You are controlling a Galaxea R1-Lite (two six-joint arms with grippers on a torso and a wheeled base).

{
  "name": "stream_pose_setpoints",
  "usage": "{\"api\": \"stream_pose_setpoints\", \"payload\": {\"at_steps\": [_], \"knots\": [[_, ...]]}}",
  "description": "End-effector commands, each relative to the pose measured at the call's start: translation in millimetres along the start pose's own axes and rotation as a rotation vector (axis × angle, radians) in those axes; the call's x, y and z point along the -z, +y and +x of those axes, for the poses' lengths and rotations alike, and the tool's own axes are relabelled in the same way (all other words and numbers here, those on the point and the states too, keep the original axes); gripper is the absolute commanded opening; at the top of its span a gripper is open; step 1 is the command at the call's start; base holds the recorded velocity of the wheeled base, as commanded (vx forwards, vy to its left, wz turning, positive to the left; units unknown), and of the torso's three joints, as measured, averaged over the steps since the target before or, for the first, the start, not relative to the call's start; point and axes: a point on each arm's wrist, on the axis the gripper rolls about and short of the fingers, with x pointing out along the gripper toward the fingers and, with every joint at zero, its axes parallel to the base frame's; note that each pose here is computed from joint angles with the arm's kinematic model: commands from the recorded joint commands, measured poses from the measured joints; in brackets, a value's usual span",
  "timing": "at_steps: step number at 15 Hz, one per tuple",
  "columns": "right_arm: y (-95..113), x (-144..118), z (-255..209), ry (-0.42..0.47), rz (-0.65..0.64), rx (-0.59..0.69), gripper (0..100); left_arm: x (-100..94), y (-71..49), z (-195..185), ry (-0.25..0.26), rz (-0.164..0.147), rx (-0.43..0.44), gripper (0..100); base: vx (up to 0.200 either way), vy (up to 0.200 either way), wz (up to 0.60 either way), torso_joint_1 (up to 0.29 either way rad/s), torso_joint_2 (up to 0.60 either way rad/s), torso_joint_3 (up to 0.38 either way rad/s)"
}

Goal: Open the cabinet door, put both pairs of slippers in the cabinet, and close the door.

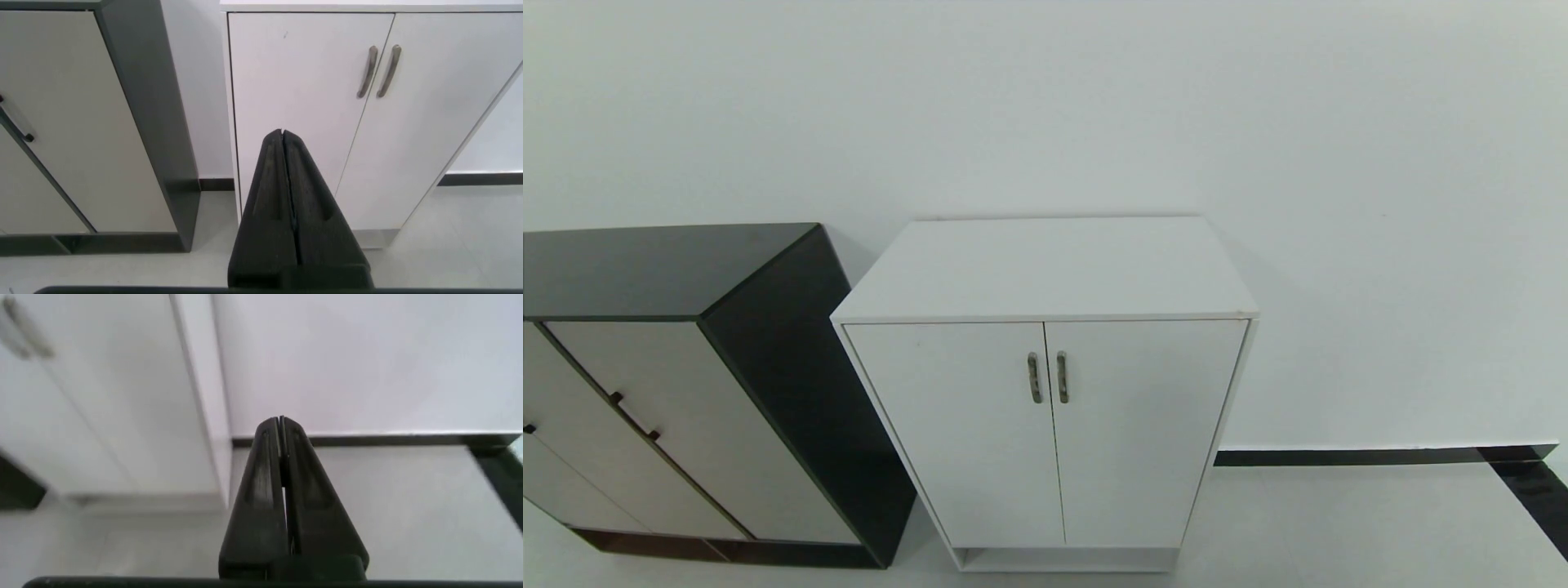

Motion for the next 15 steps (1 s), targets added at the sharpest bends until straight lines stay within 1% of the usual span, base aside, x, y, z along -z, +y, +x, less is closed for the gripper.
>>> {"api": "stream_pose_setpoints", "payload": {"at_steps": [1,3,5,9,15], "knots": [[-0.2,1.9,-5.6,-0.075,0.017,0.014,0,0.0,0.0,0.0,0.0,0.0,-0.001,0,0.0,0.0,0.0,0.0,0.0,0.0],[-0.3,1.5,-5.7,-0.076,0.02,0.014,0,0.0,0.0,0.0,0.0,-0.001,-0.001,0,0.0,0.0,0.0,0.0,0.0,0.0],[-0.2,1.5,-5.7,-0.076,-0.013,0.007,0,0.0,0.0,0.0,0.0,0.003,-0.002,0,0.0,0.0,0.0,0.0,0.0,0.0],[-0.1,1.9,-5.6,-0.075,0.03,0.006,0,0.0,0.0,0.0,0.0,0.003,-0.002,0,0.0,0.0,0.0,0.0,0.0,0.0],[0.2,1.9,-5.7,-0.077,0.027,-0.008,0,0.0,0.0,0.0,0.0,0.003,-0.002,0,0.0,0.0,0.0,0.0,0.0,0.0]]}}
